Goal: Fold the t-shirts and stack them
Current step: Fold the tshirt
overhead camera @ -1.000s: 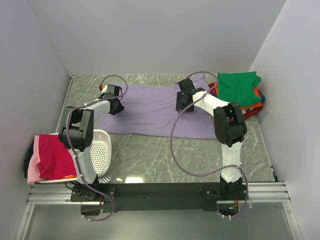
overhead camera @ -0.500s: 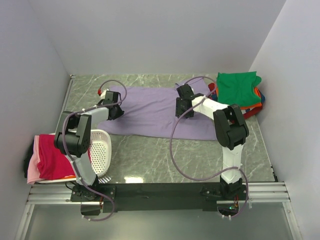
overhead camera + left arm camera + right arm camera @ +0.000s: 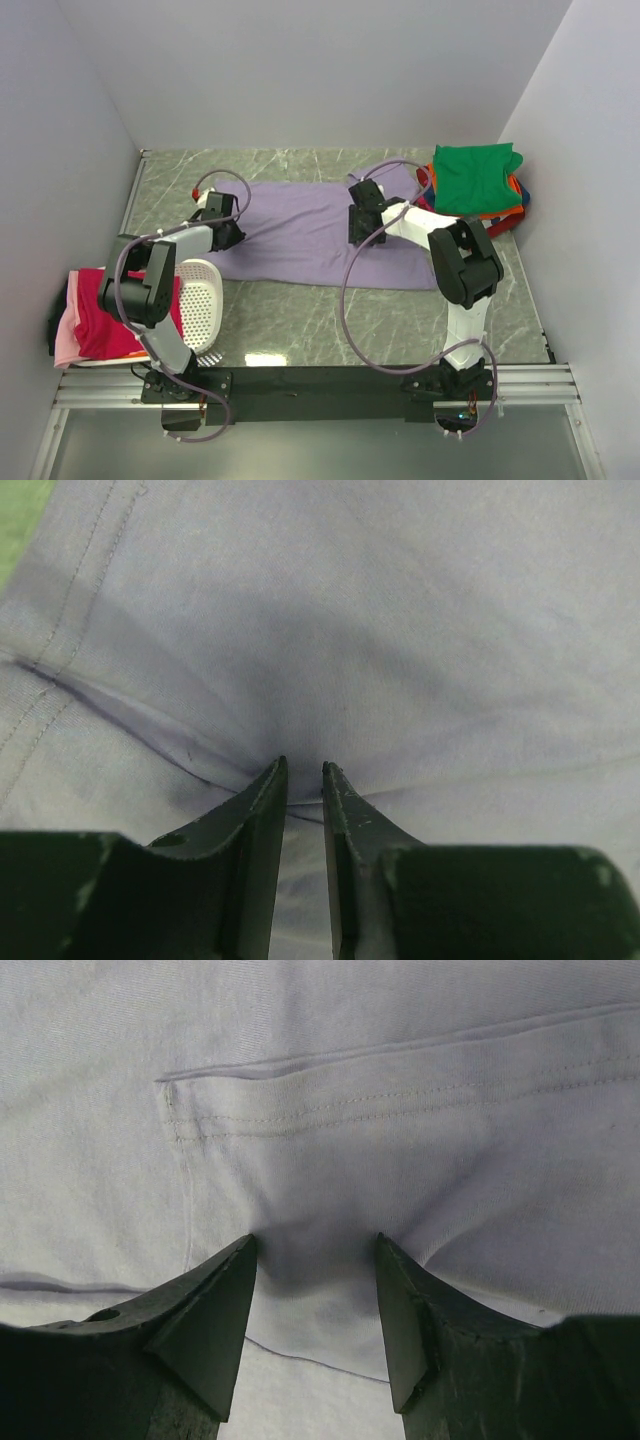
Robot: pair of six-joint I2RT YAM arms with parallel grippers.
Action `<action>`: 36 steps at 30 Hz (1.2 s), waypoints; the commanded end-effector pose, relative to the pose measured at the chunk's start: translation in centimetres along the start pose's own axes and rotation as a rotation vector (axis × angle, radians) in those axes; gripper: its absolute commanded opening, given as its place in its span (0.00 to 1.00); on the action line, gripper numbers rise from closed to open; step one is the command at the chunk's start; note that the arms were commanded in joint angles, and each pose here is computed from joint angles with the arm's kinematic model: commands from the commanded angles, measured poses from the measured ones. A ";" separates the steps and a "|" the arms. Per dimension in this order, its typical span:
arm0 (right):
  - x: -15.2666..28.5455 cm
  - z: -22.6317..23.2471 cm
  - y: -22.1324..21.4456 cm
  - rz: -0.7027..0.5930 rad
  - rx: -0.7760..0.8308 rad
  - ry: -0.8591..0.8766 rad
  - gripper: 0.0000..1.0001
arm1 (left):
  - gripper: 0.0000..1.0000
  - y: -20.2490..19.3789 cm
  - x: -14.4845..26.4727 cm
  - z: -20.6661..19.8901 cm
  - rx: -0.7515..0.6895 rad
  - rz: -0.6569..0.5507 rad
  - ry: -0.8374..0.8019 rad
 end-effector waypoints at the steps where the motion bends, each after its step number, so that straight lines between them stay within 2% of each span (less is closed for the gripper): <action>1: 0.1 1.6 -5.3 0.171 0.017 0.041 0.58 | 0.28 -2.5 1.2 3.1 -0.024 0.088 0.101; 11: 1.4 3.4 -7.0 0.191 0.040 0.079 0.58 | 0.28 -2.8 2.4 4.7 -0.023 0.075 0.129; 18: 2.1 3.6 -7.9 0.209 0.048 0.075 0.58 | 0.28 -2.1 2.8 4.2 -0.021 0.045 0.122; 22: 3.6 3.5 -5.8 0.145 0.058 0.066 0.59 | 0.29 0.8 3.5 1.8 -0.005 -0.044 0.091; 24: 4.4 3.4 -4.7 0.122 0.075 0.062 0.59 | 0.29 3.2 4.2 -1.1 0.003 -0.085 0.039; 26: 5.7 3.3 -2.1 0.058 0.080 0.049 0.59 | 0.30 5.8 5.0 -4.2 0.013 -0.135 -0.012; 29: 8.0 3.2 1.0 -0.017 0.096 0.048 0.61 | 0.31 9.1 5.7 -6.5 0.022 -0.221 -0.021; 33: 10.3 3.0 4.5 -0.116 0.109 0.068 0.64 | 0.32 13.6 4.8 -7.6 0.050 -0.290 -0.001; 34: 10.5 2.4 5.6 -0.136 0.093 0.069 0.64 | 0.32 13.7 2.9 -6.1 0.044 -0.262 0.072; 36: 10.8 2.1 6.7 -0.161 0.084 0.086 0.65 | 0.31 16.0 2.3 -6.7 0.040 -0.305 0.107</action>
Point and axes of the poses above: each gripper's point midway between its finger pads, its own x axis back along the fingers, its own z axis along the line the jaws close on, y = z × x, the point moved 3 cm from there along x, back along the fingers, and after that the axes turned 14 degrees about x, right-handed, at the moved point
